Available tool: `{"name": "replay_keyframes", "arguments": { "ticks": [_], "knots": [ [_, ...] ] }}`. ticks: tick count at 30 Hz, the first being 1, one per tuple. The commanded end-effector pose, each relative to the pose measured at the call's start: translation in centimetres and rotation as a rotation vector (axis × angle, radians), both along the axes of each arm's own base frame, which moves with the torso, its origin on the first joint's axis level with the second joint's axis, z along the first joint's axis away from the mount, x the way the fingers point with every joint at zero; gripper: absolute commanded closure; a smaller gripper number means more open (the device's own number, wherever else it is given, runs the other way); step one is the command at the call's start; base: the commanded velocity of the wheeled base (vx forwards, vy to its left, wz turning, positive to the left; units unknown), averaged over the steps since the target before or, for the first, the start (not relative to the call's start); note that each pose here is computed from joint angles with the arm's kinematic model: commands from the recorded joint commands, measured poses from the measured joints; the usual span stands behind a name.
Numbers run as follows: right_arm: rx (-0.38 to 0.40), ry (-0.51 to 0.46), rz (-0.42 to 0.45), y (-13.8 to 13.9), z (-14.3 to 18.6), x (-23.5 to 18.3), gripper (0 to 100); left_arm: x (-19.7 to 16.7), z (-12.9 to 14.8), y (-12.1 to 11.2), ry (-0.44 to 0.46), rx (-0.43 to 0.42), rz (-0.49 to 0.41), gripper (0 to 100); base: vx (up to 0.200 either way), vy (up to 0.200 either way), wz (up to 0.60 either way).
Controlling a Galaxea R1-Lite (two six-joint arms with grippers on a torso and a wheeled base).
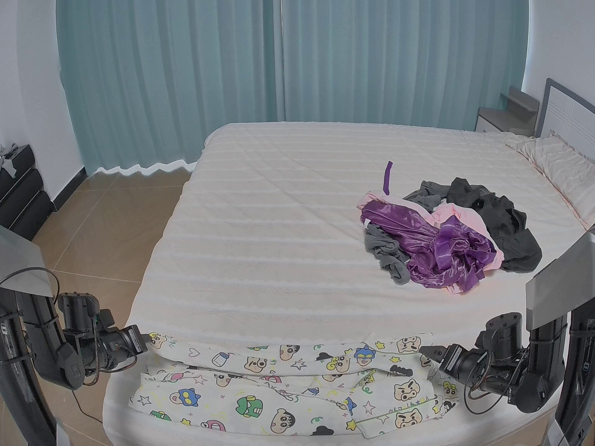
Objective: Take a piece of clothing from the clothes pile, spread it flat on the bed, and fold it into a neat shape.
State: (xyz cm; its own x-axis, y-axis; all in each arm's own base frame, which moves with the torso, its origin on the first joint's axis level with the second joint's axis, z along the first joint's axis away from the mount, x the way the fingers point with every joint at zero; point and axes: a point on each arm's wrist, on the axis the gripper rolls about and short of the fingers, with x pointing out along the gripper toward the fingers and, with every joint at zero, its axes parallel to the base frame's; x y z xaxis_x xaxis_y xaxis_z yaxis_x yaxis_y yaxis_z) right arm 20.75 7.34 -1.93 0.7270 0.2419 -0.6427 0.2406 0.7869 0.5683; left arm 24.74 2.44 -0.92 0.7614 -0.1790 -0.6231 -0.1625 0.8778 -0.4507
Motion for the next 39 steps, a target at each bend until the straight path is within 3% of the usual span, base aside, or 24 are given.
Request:
{"name": "replay_keyframes", "arguments": {
  "ticks": [1, 11, 15, 26, 27, 39],
  "knots": [
    [0.001, 0.005, 0.001, -0.1, 0.0, -0.3, 0, 0.1, 1.3, 0.3, -0.058, -0.004, -0.004, 100, 0.000, 0.000, 0.00],
    [0.034, 0.015, 0.001, 0.3, -0.2, -0.2, 0, -0.2, 1.0, 0.4, -0.040, -0.013, -0.003, 100, 0.000, 0.000, 0.00],
    [0.076, 0.017, -0.001, 1.2, -0.4, 0.1, 0, -0.3, 0.9, 0.4, -0.034, -0.015, -0.001, 100, 0.000, 0.000, 0.00],
    [0.089, -0.007, 0.032, 3.4, -2.2, 2.1, 0, -0.5, 0.7, 0.4, -0.019, -0.022, -0.001, 100, 0.000, 0.000, 0.00],
    [0.091, -0.014, 0.034, 3.5, -2.3, 2.4, 100, -0.5, 0.6, 0.4, -0.017, -0.022, -0.003, 100, 0.000, 0.000, 0.00],
    [0.109, -0.058, 0.008, 2.9, -1.0, 2.8, 100, -0.6, 0.1, 0.4, 0.007, -0.027, 0.000, 100, 0.000, 0.000, 0.00]
  ]
}}
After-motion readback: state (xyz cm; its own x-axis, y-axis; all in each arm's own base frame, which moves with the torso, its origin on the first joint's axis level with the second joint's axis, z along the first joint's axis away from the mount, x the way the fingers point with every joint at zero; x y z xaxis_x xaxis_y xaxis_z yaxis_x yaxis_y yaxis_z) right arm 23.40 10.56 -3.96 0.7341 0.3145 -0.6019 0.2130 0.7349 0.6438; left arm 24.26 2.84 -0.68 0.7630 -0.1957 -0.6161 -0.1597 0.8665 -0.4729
